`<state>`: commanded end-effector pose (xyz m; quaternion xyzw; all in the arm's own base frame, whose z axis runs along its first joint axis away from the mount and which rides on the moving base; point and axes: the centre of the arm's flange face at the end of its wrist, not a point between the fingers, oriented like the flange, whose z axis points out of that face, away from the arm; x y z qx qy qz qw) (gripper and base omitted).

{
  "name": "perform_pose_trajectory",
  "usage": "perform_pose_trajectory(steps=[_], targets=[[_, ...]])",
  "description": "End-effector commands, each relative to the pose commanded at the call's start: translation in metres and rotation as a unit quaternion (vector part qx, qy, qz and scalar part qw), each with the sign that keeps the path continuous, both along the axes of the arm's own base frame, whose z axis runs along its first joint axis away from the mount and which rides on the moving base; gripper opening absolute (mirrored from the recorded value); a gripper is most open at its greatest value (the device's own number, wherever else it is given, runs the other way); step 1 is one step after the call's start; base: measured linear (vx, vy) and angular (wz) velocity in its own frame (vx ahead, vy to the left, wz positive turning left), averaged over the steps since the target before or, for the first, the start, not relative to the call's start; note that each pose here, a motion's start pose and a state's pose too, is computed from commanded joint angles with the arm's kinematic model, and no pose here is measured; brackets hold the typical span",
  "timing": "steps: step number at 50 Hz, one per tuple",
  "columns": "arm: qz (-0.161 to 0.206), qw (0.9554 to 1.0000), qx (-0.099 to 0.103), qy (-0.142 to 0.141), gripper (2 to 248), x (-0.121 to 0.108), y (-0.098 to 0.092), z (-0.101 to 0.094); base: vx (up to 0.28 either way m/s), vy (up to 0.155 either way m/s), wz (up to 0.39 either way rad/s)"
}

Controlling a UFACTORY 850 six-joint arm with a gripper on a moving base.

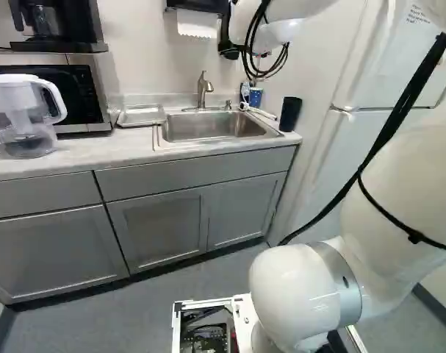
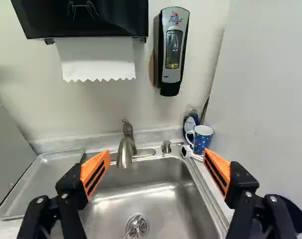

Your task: Rinse the cup and place it in the tray

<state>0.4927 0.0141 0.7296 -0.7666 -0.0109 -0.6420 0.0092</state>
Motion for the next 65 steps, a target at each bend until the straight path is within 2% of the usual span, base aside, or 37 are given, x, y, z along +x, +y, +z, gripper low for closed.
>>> perform_pose_trajectory(steps=[50, 65], targets=[[0.0, 1.0, 0.0, 0.0, 247, 0.0, 0.0, 0.0, 0.068, 0.034, -0.011], [0.0, 1.0, 0.0, 0.0, 247, 0.0, 0.0, 0.0, 0.003, 0.004, 0.003]])
